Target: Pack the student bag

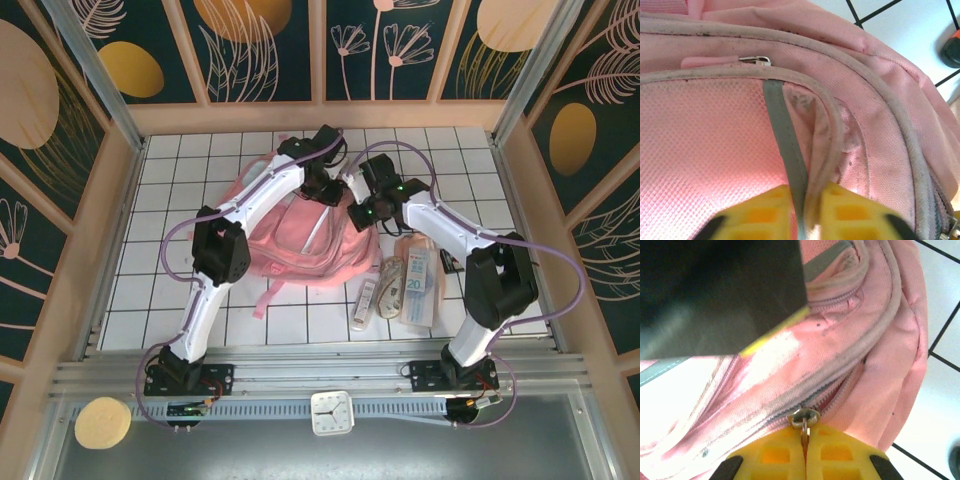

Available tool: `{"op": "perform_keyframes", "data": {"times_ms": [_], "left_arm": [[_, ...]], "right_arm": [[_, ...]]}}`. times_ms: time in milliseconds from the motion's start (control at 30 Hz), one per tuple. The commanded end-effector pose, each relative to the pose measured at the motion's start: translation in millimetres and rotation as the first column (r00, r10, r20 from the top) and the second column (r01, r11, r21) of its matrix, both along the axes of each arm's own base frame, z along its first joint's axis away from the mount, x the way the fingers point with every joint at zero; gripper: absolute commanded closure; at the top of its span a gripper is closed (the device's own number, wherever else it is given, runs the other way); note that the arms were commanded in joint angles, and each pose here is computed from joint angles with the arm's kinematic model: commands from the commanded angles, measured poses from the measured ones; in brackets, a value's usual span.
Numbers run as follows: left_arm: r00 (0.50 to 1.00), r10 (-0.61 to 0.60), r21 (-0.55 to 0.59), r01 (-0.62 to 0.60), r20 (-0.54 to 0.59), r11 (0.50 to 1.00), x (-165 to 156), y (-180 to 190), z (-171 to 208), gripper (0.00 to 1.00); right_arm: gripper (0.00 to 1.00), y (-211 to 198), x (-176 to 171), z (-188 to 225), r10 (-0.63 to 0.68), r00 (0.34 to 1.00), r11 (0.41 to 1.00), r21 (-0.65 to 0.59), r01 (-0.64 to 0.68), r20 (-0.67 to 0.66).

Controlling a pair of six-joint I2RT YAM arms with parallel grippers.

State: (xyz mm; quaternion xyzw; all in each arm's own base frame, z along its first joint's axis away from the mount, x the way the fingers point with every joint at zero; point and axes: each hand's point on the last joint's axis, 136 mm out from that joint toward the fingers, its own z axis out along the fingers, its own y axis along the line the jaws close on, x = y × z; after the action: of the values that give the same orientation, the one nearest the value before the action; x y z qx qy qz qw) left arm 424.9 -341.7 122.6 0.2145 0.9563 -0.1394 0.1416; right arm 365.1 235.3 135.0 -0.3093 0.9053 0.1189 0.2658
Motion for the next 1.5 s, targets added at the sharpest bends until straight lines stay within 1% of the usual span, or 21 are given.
{"op": "perform_keyframes", "data": {"times_ms": [0, 33, 100, 167, 267, 400, 600, 667, 767, 833, 867, 933, 1000, 1100, 1133, 1233, 1333, 1467], "left_arm": [[1.0, 0.019, -0.026, -0.019, -0.005, 0.999, 6.4, -13.3, -6.7, 0.95], [0.999, 0.044, -0.064, -0.043, 0.003, 0.997, 9.9, -17.9, 2.0, 0.96], [0.993, 0.115, -0.155, -0.112, 0.011, 0.982, 21.6, -22.9, 20.1, 0.94], [0.986, 0.168, -0.227, -0.164, -0.002, 0.96, 32.9, -25.7, 32.6, 0.95], [0.974, 0.228, -0.224, -0.222, -0.001, 0.949, 48.1, -16.4, 31.9, 0.95], [0.963, 0.269, -0.232, -0.261, 0.003, 0.937, 58.8, -10.7, 27.3, 0.95], [0.951, 0.31, -0.295, -0.3, -0.013, 0.907, 73.8, -9.0, 30.3, 0.94], [0.948, 0.319, -0.304, -0.305, -0.004, 0.902, 79.8, -2.9, 35.5, 0.94], [0.944, 0.331, -0.32, -0.311, 0.006, 0.895, 84.3, 4.8, 46.3, 0.94], [0.942, 0.336, -0.325, -0.317, 0.003, 0.891, 84.2, 5.7, 48.9, 0.94], [0.942, 0.335, -0.347, -0.315, 0.0, 0.884, 85.8, 1.9, 51.0, 0.94], [0.941, 0.339, -0.384, -0.32, -0.018, 0.866, 87.5, -4.2, 54.4, 0.94], [0.937, 0.348, -0.425, -0.329, -0.033, 0.843, 89.4, -9.7, 60.0, 0.94], [0.929, 0.367, -0.465, -0.345, -0.047, 0.815, 94.0, -13.0, 66.9, 0.94], [0.928, 0.371, -0.473, -0.348, -0.047, 0.81, 95.9, -13.5, 67.8, 0.93], [0.927, 0.37, -0.487, -0.354, -0.068, 0.798, 97.2, -16.3, 65.2, 0.93], [0.928, 0.365, -0.494, -0.354, -0.078, 0.794, 94.6, -17.3, 66.5, 0.93], [0.929, 0.359, -0.499, -0.351, -0.084, 0.792, 88.3, -16.5, 68.1, 0.93]], "right_arm": [[1.0, 13.1, 8.1, 21.5, 0.035, 0.998, 0.998, 0.05, -0.038, 0.059], [1.0, 13.1, 7.4, 20.6, 0.042, 0.997, 0.998, 0.043, -0.044, 0.06], [1.0, 12.2, 4.6, 20.3, 0.056, 0.996, 0.998, 0.021, -0.058, 0.073], [1.0, 11.5, -2.9, 15.8, 0.092, 0.992, 0.995, -0.048, -0.088, 0.091], [1.0, 12.7, -19.7, 14.4, 0.147, 0.984, 0.981, -0.144, -0.132, 0.099], [1.0, 14.1, -45.8, 19.6, 0.198, 0.975, 0.956, -0.24, -0.169, 0.101], [1.0, 5.8, -83.4, 15.6, 0.235, 0.97, 0.928, -0.309, -0.208, 0.054], [1.0, -3.9, -89.8, 11.2, 0.233, 0.971, 0.915, -0.348, -0.203, 0.047], [1.0, -11.4, -93.9, 11.0, 0.228, 0.972, 0.913, -0.357, -0.197, 0.049], [1.0, -5.1, -97.5, 15.0, 0.249, 0.967, 0.916, -0.338, -0.216, 0.058], [1.0, 3.5, -103.1, 16.0, 0.277, 0.96, 0.918, -0.309, -0.249, 0.048], [1.0, 16.7, -110.1, 13.5, 0.304, 0.952, 0.915, -0.289, -0.282, 0.036], [1.0, 30.8, -117.1, 7.2, 0.299, 0.954, 0.922, -0.251, -0.294, -0.019], [1.0, 53.1, -127.3, 0.8, 0.229, 0.969, 0.959, -0.152, -0.241, -0.095], [1.0, 61.4, -134.2, -2.7, 0.215, 0.968, 0.967, -0.113, -0.229, -0.128], [1.0, 80.6, -147.0, -12.0, 0.18, 0.967, 0.98, -0.049, -0.192, -0.177], [1.0, 119.5, -152.7, -5.9, 0.212, 0.957, 0.977, 0.08, -0.2, -0.198], [1.0, 183.3, -134.8, 16.4, 0.27, 0.951, 0.939, 0.259, -0.226, -0.148]]}}
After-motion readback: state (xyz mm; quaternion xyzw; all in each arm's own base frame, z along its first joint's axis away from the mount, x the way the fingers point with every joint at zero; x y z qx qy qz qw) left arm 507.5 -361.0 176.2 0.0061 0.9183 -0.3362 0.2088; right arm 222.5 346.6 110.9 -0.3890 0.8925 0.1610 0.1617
